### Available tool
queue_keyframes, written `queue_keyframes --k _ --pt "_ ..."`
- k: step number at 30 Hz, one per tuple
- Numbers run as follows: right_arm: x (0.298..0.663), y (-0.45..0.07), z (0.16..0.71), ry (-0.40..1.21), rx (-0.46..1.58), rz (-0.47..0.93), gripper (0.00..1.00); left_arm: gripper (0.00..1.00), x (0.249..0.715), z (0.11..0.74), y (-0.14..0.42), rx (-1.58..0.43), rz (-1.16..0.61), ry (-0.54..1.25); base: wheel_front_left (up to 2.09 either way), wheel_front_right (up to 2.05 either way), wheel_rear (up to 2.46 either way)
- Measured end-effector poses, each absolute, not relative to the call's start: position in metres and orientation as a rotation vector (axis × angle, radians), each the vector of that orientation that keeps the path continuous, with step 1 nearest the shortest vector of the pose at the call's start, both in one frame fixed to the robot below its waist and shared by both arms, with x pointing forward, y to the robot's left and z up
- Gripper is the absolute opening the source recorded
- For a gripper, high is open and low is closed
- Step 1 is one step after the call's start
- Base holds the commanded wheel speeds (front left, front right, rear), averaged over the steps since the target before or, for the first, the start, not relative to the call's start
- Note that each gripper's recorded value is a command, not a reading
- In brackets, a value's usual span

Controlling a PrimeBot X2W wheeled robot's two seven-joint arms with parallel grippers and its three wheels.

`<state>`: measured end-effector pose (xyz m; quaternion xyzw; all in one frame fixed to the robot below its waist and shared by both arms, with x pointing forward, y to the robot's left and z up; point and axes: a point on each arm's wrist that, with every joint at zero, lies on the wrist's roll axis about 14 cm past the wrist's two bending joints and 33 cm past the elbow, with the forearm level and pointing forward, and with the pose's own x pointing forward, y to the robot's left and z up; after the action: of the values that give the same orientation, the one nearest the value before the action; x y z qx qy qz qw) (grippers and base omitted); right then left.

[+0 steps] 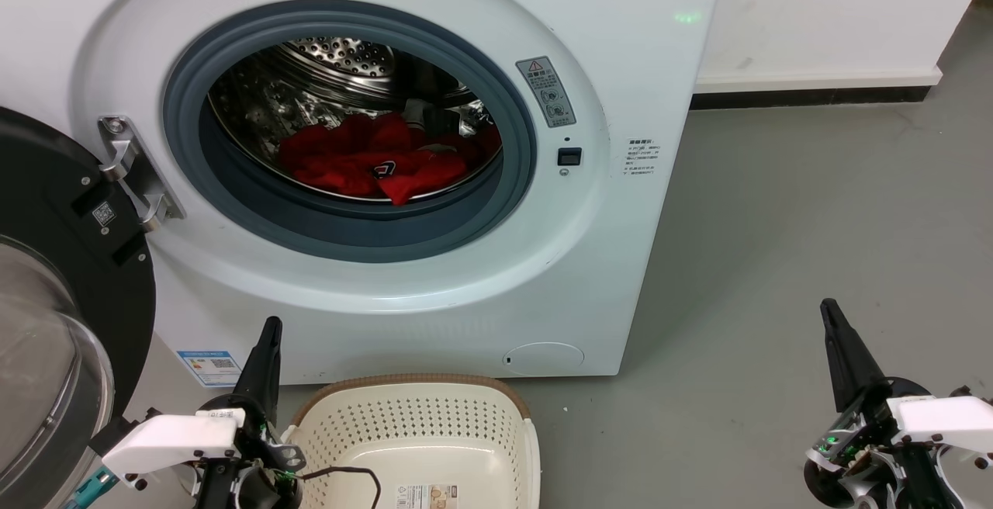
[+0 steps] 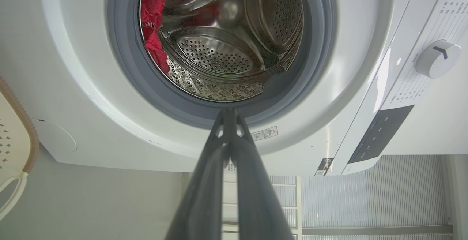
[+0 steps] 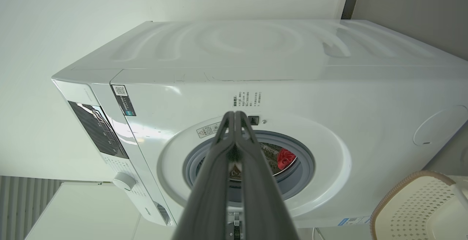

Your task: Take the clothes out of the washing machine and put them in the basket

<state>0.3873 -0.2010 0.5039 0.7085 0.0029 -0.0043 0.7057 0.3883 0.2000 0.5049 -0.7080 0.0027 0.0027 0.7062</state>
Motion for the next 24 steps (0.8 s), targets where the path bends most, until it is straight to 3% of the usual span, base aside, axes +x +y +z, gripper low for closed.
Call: queue_keyframes --k 24 --pt "0.3872 -0.2010 0.5040 0.006 1.575 -0.009 0.00 0.00 0.3883 0.5048 0.2000 -1.573 0.006 0.006 0.00 0.00 0.00"
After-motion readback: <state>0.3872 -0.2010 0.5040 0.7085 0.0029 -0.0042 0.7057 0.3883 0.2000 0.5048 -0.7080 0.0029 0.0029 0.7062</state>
